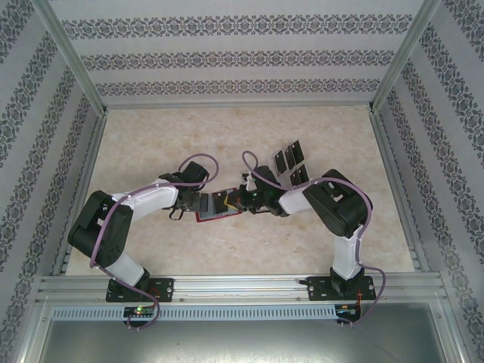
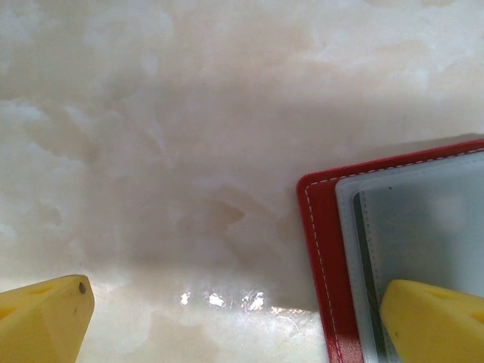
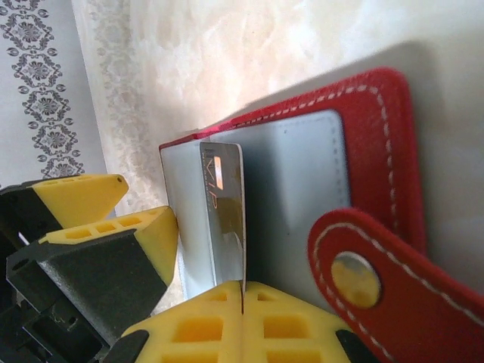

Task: Put the credit cards into the card holder

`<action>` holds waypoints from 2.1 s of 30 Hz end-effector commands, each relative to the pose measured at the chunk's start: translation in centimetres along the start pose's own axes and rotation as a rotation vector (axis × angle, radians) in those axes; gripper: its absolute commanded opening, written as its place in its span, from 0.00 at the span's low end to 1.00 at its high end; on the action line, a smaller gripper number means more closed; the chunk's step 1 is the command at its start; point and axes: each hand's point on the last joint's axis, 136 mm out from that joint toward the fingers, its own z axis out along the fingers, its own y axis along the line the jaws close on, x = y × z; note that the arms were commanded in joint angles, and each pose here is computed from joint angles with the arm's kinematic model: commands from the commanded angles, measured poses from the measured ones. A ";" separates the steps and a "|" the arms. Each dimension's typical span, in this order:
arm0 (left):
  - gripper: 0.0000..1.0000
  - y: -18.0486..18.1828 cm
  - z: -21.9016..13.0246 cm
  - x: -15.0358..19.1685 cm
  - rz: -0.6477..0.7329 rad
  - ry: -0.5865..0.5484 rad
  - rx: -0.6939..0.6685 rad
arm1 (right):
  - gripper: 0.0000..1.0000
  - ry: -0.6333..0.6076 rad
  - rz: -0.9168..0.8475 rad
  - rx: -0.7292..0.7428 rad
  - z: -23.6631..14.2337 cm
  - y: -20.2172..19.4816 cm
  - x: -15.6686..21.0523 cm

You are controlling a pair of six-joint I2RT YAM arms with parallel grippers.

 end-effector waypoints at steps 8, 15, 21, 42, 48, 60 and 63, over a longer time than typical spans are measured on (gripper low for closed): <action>1.00 1.6 1.5 3.7 0.020 0.141 -0.061 | 0.00 0.053 0.010 0.050 0.0 -2.0 2.3; 1.00 1.7 1.5 3.6 0.023 0.143 -0.066 | 0.00 0.053 0.012 0.058 -0.4 -2.4 2.5; 1.00 1.6 1.5 3.5 0.024 0.143 -0.066 | 0.00 0.060 0.007 0.050 0.0 -2.0 2.3; 1.00 1.4 1.5 3.7 0.023 0.150 -0.059 | 0.00 0.094 -0.011 0.060 1.8 -1.3 3.4; 1.00 1.3 1.5 3.6 0.021 0.149 -0.052 | 0.42 0.059 -0.039 0.057 0.3 -0.4 3.0; 1.00 -0.1 -1.6 1.6 0.009 0.083 0.031 | 0.47 0.000 -0.093 0.125 -3.0 0.1 2.6; 1.00 -1.3 -2.6 1.0 0.009 0.065 0.071 | 0.33 -0.011 -0.083 0.145 -3.1 -0.7 2.6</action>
